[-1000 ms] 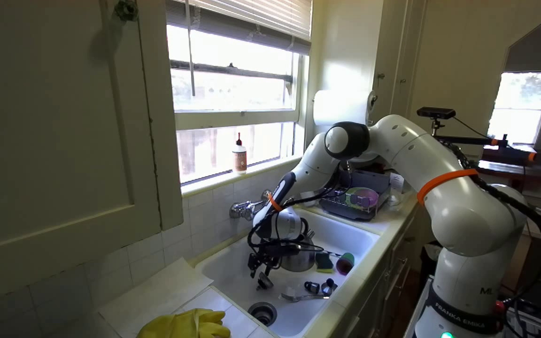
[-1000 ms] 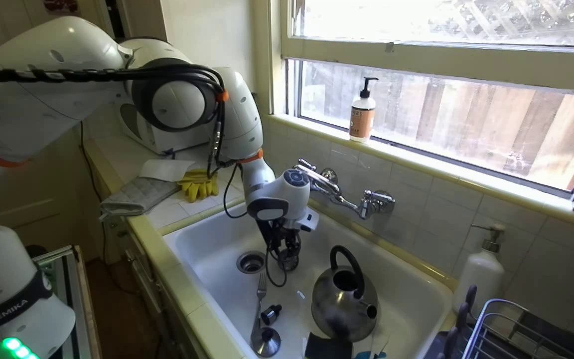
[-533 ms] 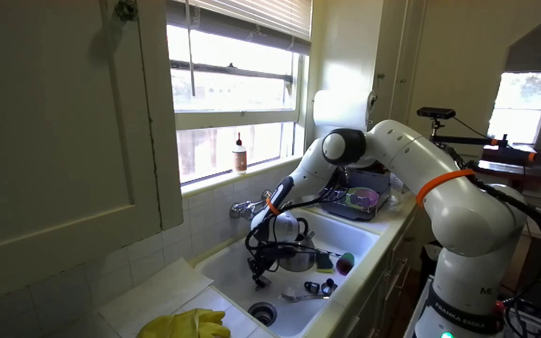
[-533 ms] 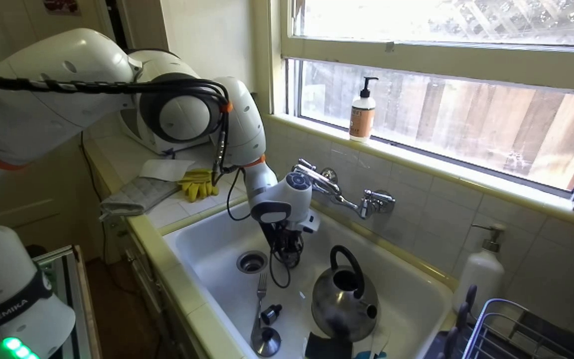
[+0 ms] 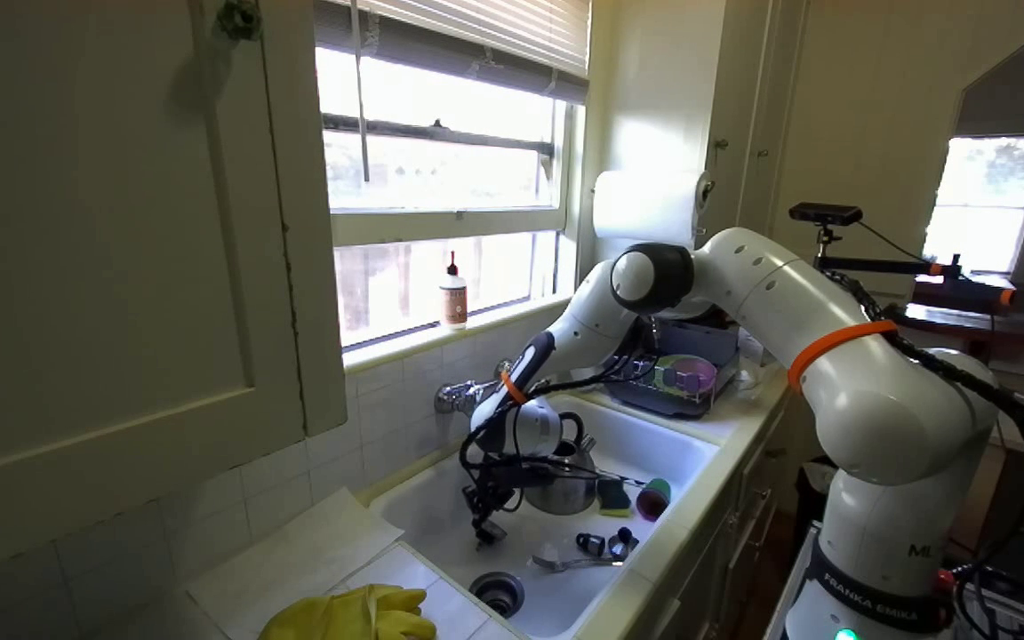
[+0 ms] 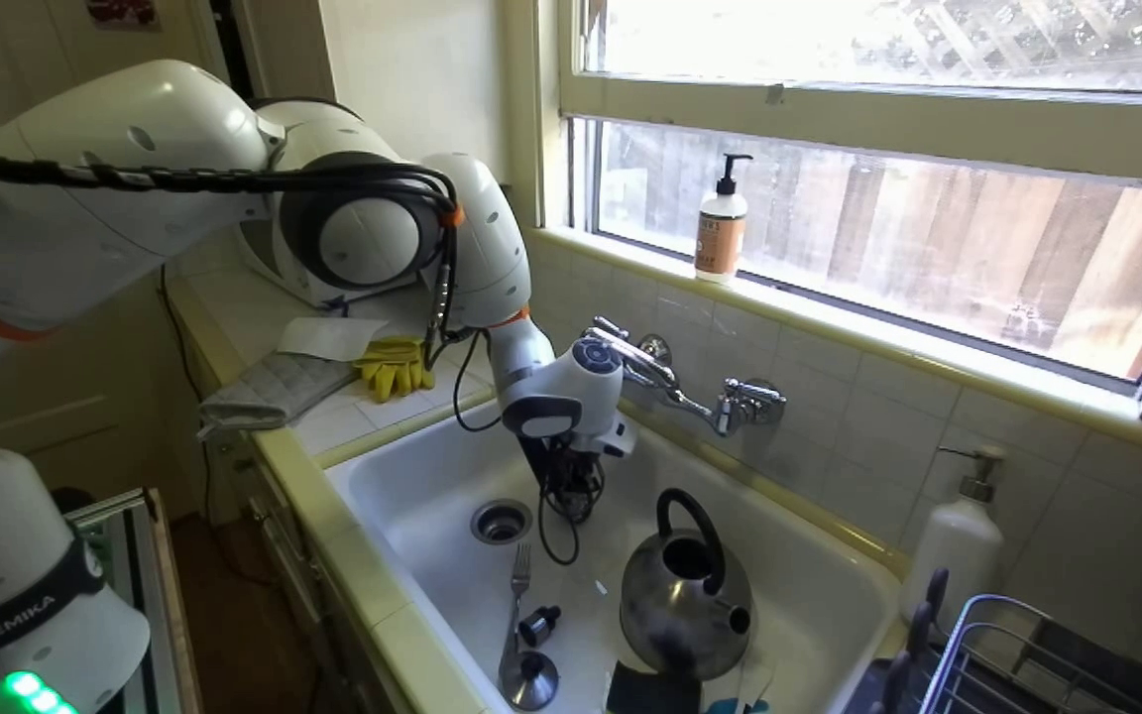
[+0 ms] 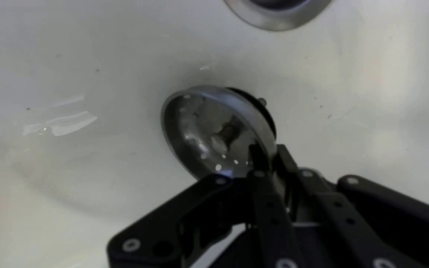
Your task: Remove the drain plug from the sink.
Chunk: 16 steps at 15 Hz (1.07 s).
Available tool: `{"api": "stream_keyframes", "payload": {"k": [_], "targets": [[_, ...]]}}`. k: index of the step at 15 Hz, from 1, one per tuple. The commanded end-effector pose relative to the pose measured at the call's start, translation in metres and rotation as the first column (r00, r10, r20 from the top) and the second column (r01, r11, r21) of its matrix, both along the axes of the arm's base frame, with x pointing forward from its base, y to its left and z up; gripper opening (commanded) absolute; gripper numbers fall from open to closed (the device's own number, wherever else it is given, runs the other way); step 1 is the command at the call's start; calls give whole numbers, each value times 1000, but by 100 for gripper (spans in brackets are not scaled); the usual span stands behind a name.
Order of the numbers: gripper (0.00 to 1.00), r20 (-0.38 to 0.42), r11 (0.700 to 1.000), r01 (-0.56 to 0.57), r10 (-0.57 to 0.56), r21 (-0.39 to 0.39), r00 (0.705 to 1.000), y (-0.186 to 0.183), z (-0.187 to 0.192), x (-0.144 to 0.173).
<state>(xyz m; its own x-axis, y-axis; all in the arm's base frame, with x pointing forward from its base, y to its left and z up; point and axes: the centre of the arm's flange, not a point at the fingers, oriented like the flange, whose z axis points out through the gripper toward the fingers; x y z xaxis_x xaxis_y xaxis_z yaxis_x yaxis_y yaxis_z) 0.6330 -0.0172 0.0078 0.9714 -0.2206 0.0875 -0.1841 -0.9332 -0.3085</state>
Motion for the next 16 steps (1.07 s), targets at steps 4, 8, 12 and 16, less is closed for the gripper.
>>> {"api": "stream_keyframes", "payload": {"k": [4,8,12,16], "targets": [[3,-13,993,-82,84,87,996,20,50,-19],[3,-55,983,-125,133,136,990,35,69,-34],[3,-45,972,-163,173,167,984,53,93,-50],[3,28,953,-242,241,180,970,76,125,-61]]}}
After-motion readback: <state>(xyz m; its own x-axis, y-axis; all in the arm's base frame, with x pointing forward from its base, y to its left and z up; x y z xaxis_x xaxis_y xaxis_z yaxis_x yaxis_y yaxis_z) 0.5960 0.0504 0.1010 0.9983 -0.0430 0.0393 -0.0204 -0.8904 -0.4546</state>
